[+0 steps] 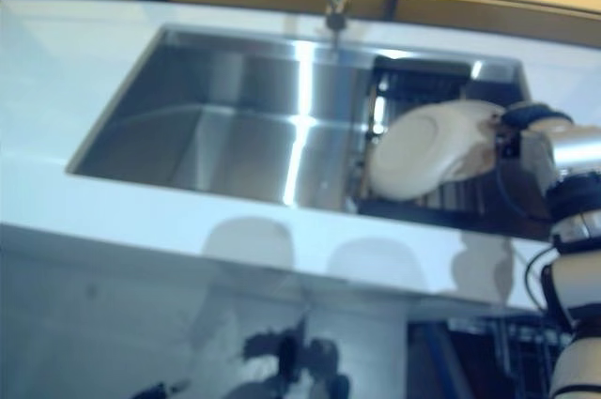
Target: Take plates into dishwasher
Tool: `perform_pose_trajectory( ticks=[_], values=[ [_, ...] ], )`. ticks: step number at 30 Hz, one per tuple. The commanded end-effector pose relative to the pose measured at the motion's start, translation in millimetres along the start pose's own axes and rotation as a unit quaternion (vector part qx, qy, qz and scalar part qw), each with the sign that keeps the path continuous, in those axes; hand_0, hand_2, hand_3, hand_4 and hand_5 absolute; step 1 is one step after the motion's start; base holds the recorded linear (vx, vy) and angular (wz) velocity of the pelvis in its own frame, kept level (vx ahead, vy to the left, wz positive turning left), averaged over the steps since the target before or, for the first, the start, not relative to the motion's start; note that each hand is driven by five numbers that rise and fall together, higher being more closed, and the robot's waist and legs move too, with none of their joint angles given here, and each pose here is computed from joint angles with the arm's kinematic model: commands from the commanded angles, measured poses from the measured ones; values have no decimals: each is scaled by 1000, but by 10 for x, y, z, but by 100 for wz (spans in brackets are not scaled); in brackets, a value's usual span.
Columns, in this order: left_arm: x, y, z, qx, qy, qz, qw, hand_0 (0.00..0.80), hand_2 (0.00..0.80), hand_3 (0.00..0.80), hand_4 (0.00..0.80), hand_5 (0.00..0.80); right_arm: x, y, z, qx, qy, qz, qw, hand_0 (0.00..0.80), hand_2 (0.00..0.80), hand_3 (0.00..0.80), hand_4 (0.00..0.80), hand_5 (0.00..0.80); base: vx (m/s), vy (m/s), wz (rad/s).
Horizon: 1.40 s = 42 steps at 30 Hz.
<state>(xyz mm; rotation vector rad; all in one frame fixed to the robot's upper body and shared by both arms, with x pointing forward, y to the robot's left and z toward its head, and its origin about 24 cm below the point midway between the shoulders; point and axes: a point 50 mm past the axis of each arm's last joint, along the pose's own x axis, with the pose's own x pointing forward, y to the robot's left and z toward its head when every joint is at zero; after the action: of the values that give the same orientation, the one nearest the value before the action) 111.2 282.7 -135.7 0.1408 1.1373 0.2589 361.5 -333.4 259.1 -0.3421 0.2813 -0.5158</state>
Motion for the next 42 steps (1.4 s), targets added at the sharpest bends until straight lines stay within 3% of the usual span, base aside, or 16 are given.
perform_pose_trajectory(
  ticks=[1, 23, 33, 42],
  values=[
    [-24, -5, -167, 34, 19, -4, 999, 0, 0, 0, 0, 0, -208, -370, 538, -47, -123, -89, 987, 800, 800, 800, 800, 800, 0, 0, 0],
    [-43, 56, -277, 51, 37, 7, 998, 0, 0, 0, 0, 0, -544, -760, 963, -250, -196, -229, 920, 800, 800, 800, 800, 800, 4, 1, -1],
    [-43, 50, -261, 56, 39, 10, 998, 0, 0, 0, 0, 0, -691, -793, 1059, -424, -239, -304, 819, 800, 800, 800, 800, 800, -3, 0, 0],
    [-36, 61, -217, 70, 35, 3, 997, 0, 0, 0, 0, 0, -683, -848, 923, -497, -243, -323, 768, 800, 800, 800, 800, 800, -14, 3, -4]
  ],
)
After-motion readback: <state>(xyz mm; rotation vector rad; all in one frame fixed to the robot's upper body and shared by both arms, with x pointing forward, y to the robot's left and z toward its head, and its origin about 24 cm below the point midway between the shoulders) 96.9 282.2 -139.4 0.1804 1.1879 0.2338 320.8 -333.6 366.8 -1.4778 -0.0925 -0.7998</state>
